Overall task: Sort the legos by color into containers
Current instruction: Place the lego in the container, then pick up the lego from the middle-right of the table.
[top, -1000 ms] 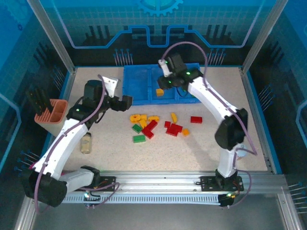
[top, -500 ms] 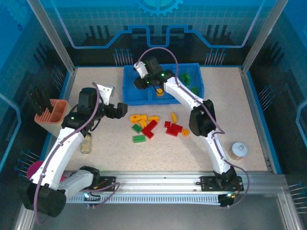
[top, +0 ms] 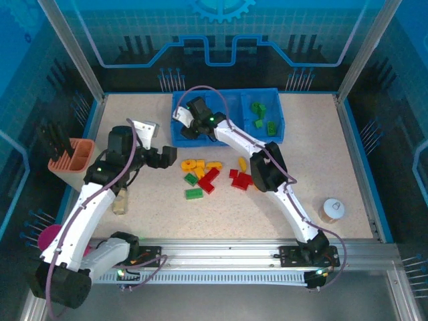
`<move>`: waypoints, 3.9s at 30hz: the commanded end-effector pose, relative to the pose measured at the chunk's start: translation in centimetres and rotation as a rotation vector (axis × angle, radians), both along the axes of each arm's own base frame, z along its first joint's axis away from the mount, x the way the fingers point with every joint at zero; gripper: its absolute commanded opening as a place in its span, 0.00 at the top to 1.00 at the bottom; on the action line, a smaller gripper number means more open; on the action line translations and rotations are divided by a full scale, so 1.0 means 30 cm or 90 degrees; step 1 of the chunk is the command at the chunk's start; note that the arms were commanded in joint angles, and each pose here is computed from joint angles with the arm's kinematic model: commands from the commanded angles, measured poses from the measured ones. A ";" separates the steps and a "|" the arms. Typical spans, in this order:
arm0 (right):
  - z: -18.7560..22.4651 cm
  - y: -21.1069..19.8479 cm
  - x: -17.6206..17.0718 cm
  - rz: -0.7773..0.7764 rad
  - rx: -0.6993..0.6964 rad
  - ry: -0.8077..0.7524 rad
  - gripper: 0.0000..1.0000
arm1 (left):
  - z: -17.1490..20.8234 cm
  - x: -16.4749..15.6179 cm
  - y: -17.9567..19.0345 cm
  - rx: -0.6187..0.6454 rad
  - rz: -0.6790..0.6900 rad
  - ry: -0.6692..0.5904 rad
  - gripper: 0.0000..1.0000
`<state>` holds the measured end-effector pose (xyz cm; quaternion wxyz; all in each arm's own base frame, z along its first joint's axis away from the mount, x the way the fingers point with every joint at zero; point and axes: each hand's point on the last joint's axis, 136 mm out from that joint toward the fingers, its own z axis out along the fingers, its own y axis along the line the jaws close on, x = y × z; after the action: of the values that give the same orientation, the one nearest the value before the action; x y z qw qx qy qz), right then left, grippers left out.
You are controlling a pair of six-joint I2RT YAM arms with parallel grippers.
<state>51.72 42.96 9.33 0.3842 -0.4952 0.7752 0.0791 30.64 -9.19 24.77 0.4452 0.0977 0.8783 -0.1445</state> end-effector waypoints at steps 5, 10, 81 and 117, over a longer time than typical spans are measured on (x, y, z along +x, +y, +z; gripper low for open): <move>0.000 0.014 -0.017 0.017 -0.011 -0.004 0.51 | -0.008 -0.002 0.007 -0.013 0.011 0.009 0.01; 0.061 0.017 -0.024 0.016 0.016 -0.003 0.42 | 0.003 -0.004 0.003 -0.007 0.002 0.011 0.01; 0.342 -1.458 -0.602 -0.717 0.452 0.209 0.16 | -0.733 0.204 -1.373 0.335 -0.730 0.004 0.19; 0.213 -1.542 -0.603 -0.766 0.454 0.255 0.16 | -0.290 0.312 -1.071 0.219 -0.527 -0.056 0.74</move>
<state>33.03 -4.36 15.50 0.3470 0.2199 0.8934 0.1819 37.01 -42.90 8.00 0.2774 0.5815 0.7510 -0.1446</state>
